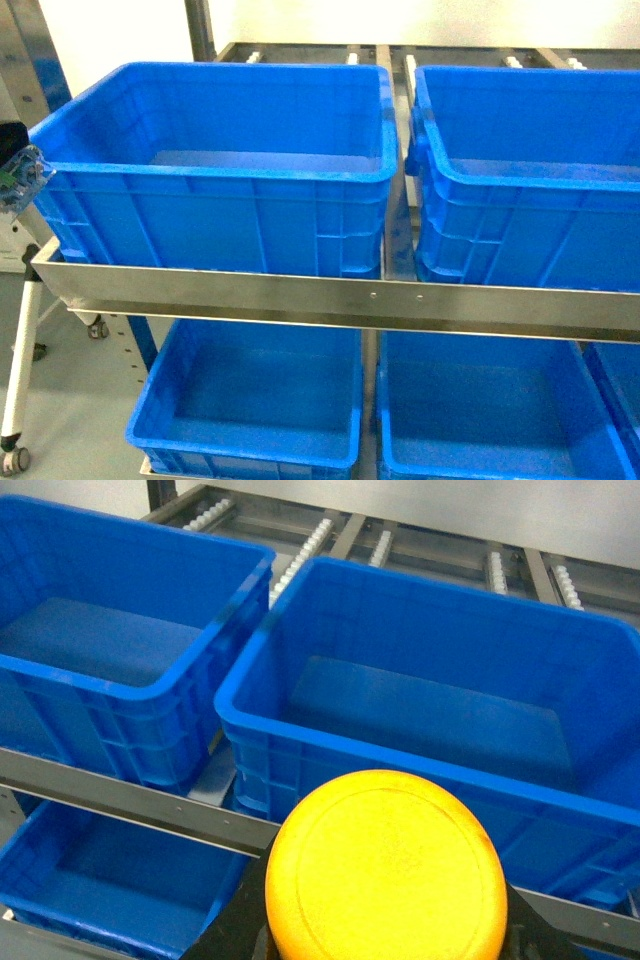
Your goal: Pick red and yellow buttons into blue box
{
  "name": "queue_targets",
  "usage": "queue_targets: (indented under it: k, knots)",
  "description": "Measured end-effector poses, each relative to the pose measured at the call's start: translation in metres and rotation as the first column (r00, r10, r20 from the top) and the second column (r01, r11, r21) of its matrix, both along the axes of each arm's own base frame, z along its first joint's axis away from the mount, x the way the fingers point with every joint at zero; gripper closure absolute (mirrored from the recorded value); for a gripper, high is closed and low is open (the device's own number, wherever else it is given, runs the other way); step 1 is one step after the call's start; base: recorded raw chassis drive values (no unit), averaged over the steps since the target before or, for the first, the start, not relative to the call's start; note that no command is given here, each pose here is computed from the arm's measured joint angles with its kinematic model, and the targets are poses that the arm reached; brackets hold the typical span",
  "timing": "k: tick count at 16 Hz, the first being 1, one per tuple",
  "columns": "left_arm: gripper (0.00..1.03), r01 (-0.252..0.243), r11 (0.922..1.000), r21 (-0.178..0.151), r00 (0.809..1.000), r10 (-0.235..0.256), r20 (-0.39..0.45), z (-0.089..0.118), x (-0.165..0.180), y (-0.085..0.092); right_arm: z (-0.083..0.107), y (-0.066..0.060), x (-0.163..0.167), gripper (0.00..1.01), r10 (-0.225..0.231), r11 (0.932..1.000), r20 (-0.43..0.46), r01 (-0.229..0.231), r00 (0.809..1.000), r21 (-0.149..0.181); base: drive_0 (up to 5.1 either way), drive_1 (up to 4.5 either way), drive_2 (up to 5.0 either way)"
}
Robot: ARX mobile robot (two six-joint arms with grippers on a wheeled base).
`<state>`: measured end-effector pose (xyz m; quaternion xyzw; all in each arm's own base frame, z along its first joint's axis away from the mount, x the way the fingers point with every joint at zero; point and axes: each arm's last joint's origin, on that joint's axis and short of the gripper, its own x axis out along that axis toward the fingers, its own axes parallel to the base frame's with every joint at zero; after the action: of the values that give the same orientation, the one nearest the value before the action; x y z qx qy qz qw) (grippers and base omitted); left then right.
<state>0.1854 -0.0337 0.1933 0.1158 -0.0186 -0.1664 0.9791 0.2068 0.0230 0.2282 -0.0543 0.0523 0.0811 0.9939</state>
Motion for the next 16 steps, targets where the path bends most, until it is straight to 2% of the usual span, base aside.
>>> queue_targets:
  k: [6, 9, 12, 16]
  knots:
    - [0.79, 0.000, 1.0000, 0.000, 1.000, 0.000, -0.001, -0.0001, 0.0000, 0.0000, -0.0002, 0.0001, -0.0001, 0.75, 0.000, 1.0000, -0.001, 0.000, 1.000, 0.000, 4.9, -3.55, -1.0]
    - [0.79, 0.017, 0.9999, 0.000, 1.000, -0.017, 0.006, 0.0007, -0.0005, -0.0014, -0.0002, -0.0017, 0.0001, 0.75, -0.013, 0.9999, -0.001, 0.013, 1.000, -0.001, 0.0, 0.00, 0.0]
    - [0.79, -0.006, 1.0000, 0.000, 1.000, 0.006, 0.002, 0.0003, -0.0001, 0.0008, 0.0002, 0.0003, -0.0001, 0.75, 0.004, 1.0000, 0.002, -0.004, 1.000, 0.001, 2.9, 1.76, -4.6]
    - [0.79, -0.002, 1.0000, 0.000, 1.000, 0.002, -0.001, 0.0000, -0.0002, 0.0003, -0.0001, 0.0001, -0.0001, 0.75, 0.003, 1.0000, 0.000, -0.003, 1.000, 0.000, 1.8, 2.76, -4.7]
